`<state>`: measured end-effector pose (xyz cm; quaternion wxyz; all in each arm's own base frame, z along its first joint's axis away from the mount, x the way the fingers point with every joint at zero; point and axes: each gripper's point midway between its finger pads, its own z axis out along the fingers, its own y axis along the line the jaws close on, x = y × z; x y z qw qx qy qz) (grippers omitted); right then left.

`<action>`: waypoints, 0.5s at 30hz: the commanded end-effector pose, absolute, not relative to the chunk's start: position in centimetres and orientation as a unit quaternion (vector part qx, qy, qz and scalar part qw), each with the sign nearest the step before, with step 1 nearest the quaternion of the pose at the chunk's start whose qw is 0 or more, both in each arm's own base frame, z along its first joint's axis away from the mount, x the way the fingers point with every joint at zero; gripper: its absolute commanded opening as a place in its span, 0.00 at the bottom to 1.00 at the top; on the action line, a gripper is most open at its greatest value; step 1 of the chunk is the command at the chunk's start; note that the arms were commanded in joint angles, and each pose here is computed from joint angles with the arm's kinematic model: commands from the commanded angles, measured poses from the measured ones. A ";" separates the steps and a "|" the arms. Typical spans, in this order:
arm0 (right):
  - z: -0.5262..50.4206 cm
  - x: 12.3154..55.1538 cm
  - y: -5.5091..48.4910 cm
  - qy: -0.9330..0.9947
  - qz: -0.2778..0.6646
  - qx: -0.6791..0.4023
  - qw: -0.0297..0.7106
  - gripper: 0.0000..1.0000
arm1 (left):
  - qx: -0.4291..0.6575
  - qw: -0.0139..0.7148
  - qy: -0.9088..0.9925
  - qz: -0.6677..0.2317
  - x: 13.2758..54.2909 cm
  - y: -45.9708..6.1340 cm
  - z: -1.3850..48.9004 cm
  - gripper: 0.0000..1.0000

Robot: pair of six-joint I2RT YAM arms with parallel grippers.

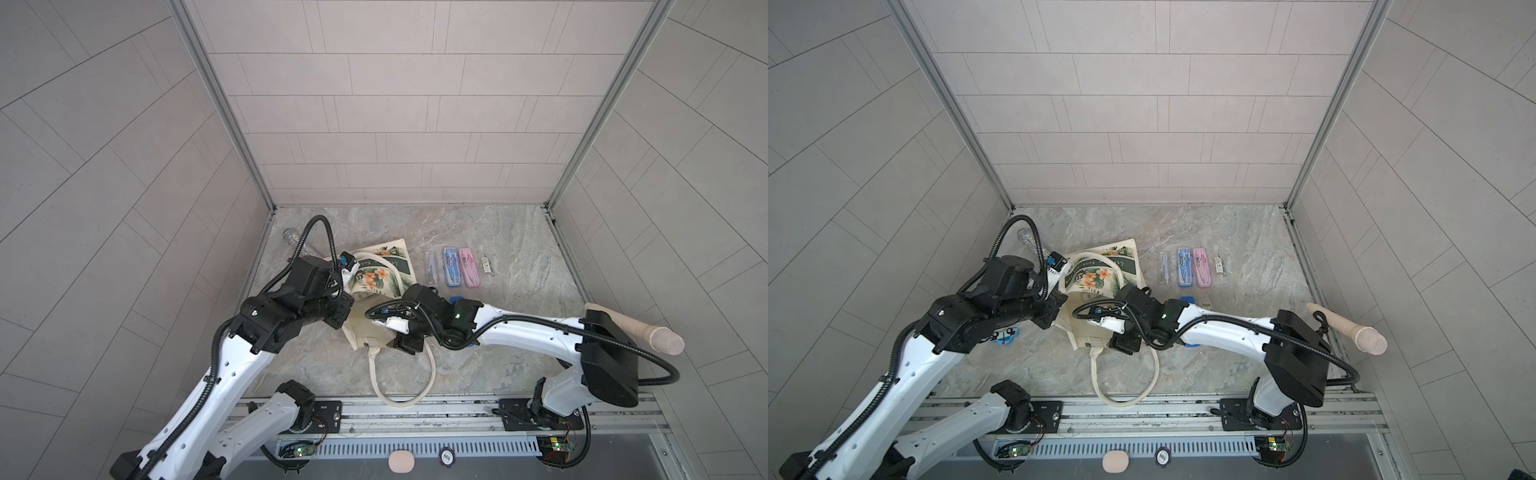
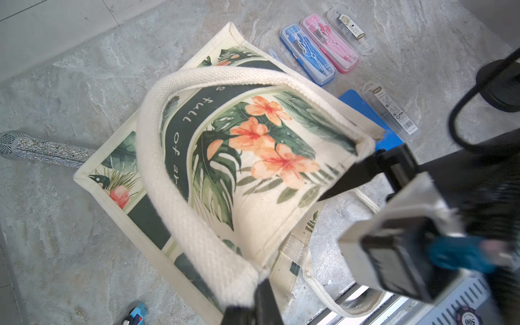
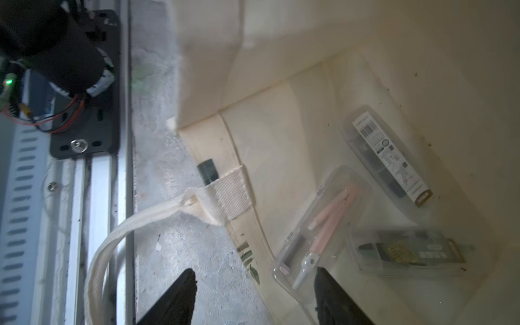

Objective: Take out the compass set from the canvas bag
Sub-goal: Pick up the compass set from the canvas bag.

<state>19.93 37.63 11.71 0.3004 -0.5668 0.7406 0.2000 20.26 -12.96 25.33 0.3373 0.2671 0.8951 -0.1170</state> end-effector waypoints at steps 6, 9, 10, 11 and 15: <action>8.7 24.9 38.9 0.829 0.163 -0.380 0.376 0.75 | 0.275 0.340 0.887 -0.149 19.7 -14.0 26.2 0.00; 7.4 26.6 37.7 0.853 0.128 -0.322 0.390 0.77 | 0.281 0.337 0.886 -0.152 19.5 -14.1 26.1 0.00; 6.8 27.0 37.5 0.860 0.120 -0.308 0.388 0.77 | 0.284 0.335 0.885 -0.153 19.5 -14.1 26.0 0.00; 6.1 27.3 37.4 0.869 0.112 -0.291 0.384 0.77 | 0.285 0.333 0.886 -0.154 19.4 -14.1 25.9 0.00; 3.5 27.3 37.0 0.891 0.106 -0.250 0.363 0.77 | 0.287 0.333 0.885 -0.156 19.3 -14.2 25.9 0.00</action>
